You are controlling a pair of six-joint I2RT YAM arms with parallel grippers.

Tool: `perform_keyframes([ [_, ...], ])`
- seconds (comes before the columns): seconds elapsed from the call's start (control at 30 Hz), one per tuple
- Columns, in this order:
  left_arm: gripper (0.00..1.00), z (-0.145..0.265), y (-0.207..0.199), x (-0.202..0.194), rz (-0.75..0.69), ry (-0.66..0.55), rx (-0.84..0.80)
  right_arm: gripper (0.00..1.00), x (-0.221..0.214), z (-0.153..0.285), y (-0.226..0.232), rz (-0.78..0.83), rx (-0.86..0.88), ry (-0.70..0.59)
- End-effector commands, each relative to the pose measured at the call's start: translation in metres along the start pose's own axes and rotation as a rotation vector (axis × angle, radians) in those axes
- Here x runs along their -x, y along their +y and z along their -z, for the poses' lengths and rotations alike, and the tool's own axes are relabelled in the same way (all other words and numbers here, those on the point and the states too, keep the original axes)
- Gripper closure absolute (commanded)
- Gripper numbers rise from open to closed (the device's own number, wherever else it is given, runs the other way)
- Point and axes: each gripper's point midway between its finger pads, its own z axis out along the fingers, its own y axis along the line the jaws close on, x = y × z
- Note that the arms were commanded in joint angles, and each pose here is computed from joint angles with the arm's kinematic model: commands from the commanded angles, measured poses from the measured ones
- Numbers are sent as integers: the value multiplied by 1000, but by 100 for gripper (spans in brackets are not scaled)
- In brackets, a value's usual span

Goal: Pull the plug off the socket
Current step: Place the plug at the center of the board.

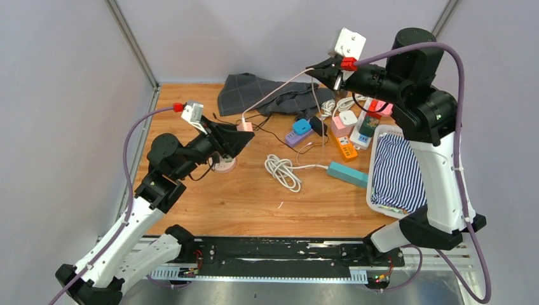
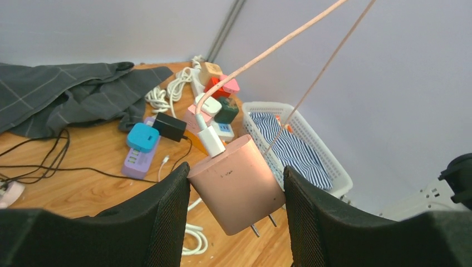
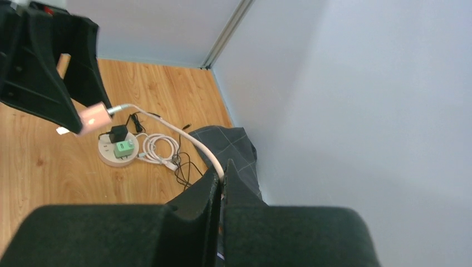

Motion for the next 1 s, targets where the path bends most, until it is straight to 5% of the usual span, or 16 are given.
perform_keyframes([
  [0.0,100,-12,-2,-23,-11,93,-65,100,49,33,2,4,-24,-119],
  [0.23,100,-28,8,-60,17,204,-101,100,110,62,46,-201,250,-359],
  [0.47,100,-45,22,-100,51,304,-100,100,47,32,29,-265,132,-220],
  [0.7,100,-57,-4,-138,53,413,-241,100,2,-23,77,-686,445,-306],
  [0.97,100,-66,-26,-164,11,467,-329,100,-31,-39,98,-730,415,-237],
])
